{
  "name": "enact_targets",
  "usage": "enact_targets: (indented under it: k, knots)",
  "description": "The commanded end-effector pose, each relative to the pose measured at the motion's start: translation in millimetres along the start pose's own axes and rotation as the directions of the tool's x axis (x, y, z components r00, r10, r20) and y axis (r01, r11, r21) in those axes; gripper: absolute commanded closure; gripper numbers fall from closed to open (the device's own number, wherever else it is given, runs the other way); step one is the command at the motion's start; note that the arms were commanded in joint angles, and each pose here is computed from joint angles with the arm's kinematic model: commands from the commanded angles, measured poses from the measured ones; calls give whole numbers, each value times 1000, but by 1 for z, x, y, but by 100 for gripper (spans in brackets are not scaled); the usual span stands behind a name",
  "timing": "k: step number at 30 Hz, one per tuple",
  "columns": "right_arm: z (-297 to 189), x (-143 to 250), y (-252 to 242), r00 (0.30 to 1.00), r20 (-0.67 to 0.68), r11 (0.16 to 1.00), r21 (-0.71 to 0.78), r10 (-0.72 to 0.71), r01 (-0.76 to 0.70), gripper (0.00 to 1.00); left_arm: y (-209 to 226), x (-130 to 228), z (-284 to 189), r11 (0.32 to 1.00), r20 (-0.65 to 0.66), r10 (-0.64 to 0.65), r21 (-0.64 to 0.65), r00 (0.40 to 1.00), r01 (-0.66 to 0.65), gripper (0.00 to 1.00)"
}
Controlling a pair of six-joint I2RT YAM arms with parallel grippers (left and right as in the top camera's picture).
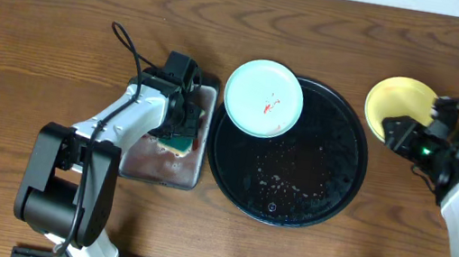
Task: Clean dirty plates on tray and stack at the side
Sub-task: 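Place the yellow plate onto the cleaned pale green plate, right gripper, then grasp the last pale green plate rim and pull it to tray center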
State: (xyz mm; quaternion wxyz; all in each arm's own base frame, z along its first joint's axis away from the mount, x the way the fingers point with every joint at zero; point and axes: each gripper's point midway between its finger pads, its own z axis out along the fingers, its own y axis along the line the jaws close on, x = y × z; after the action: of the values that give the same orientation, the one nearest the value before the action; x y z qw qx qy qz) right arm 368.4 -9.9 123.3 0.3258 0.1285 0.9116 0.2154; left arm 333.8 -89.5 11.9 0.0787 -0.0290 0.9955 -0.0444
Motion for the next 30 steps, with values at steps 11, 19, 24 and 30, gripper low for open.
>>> enact_targets:
  k: [11,19,24,30]
  knots:
    - [46,-19,120,850,-62,852,-36,-524,522,39,2,2,2,1000,-9,0,-8,1000,0,43]
    - [111,12,132,817,-104,823,-97,-568,560,45,2,2,2,1000,-9,0,-8,1000,0,43]
    - [143,25,124,846,-132,856,-98,-517,508,46,3,3,2,1000,-13,0,-9,1000,0,43]
    - [170,43,115,875,-174,892,-92,-452,443,49,3,3,2,1000,-13,0,-9,1000,0,43]
